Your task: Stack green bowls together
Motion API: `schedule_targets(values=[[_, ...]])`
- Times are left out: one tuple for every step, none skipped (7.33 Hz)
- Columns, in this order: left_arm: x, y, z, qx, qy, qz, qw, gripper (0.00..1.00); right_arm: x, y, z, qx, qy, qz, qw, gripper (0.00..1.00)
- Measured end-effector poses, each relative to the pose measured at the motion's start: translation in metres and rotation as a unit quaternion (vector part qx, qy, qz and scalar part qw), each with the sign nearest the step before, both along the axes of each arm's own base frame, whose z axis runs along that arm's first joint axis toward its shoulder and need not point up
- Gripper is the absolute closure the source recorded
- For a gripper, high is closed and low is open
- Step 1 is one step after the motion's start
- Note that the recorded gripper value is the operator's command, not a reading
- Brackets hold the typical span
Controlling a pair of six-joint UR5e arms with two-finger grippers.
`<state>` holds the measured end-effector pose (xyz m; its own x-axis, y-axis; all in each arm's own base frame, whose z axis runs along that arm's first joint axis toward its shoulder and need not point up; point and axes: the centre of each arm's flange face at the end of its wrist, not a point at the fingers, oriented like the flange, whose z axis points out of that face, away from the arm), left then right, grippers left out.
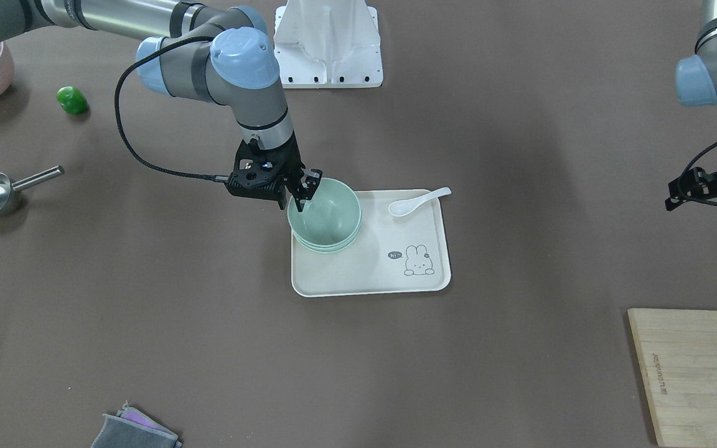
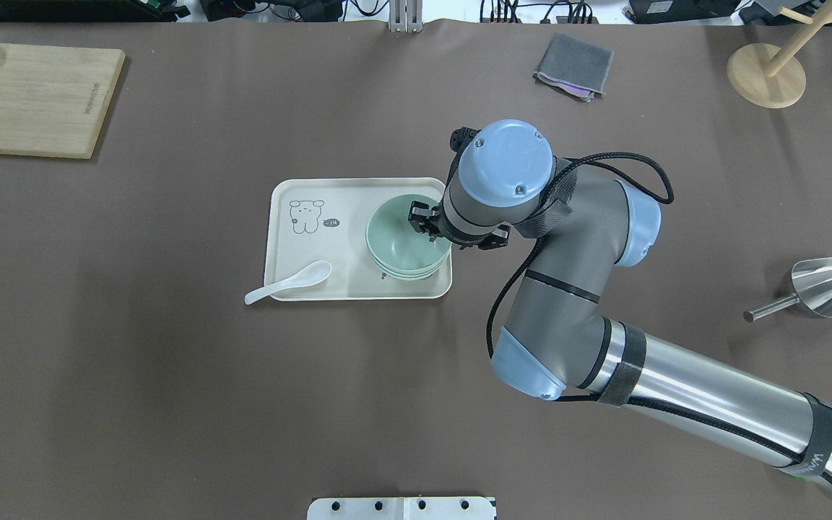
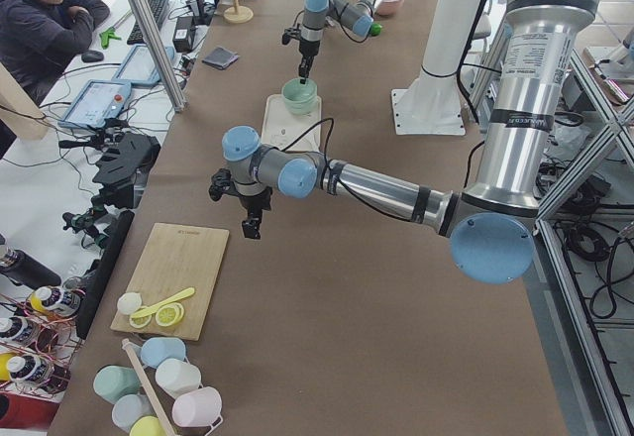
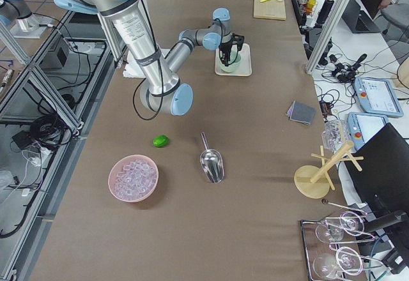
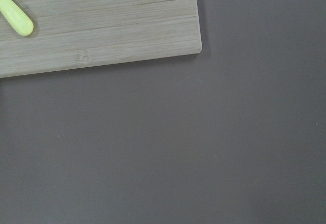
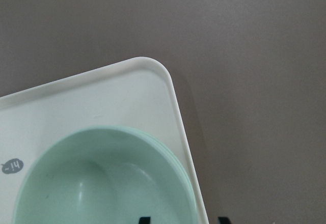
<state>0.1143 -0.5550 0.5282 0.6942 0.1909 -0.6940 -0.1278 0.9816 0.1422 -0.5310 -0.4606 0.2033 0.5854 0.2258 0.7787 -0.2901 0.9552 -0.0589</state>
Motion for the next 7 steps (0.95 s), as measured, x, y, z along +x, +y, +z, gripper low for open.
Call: schedule_targets(values=[[0.000, 0.000, 0.000, 0.000, 0.000, 0.000, 1.0000, 0.01, 0.007, -0.004, -0.004, 0.003, -0.003, 0.006, 1.0000, 0.01], [0.000, 0.000, 0.001, -0.002, 0.000, 0.000, 1.0000, 0.01, 0.023, -0.013, -0.008, 0.003, -0.007, 0.016, 0.9998, 0.01], [0.000, 0.000, 0.002, -0.005, -0.001, -0.001, 1.0000, 0.01, 0.046, -0.030, -0.003, -0.003, -0.008, 0.025, 0.9997, 0.00], [-0.001, 0.004, 0.008, -0.014, -0.003, -0.001, 0.9999, 0.01, 0.076, -0.051, 0.011, -0.007, -0.005, 0.024, 0.9997, 0.00], [-0.003, 0.011, 0.018, -0.026, -0.004, -0.001, 0.9997, 0.01, 0.111, -0.072, 0.030, -0.001, 0.004, 0.014, 0.9999, 0.00], [-0.006, 0.017, 0.025, -0.033, -0.005, -0.002, 0.9994, 0.01, 0.151, -0.092, 0.053, 0.012, 0.021, -0.003, 0.9997, 0.00], [-0.009, 0.020, 0.027, -0.035, -0.006, -0.003, 0.9994, 0.01, 0.194, -0.110, 0.080, 0.028, 0.038, -0.025, 0.9986, 0.00]])
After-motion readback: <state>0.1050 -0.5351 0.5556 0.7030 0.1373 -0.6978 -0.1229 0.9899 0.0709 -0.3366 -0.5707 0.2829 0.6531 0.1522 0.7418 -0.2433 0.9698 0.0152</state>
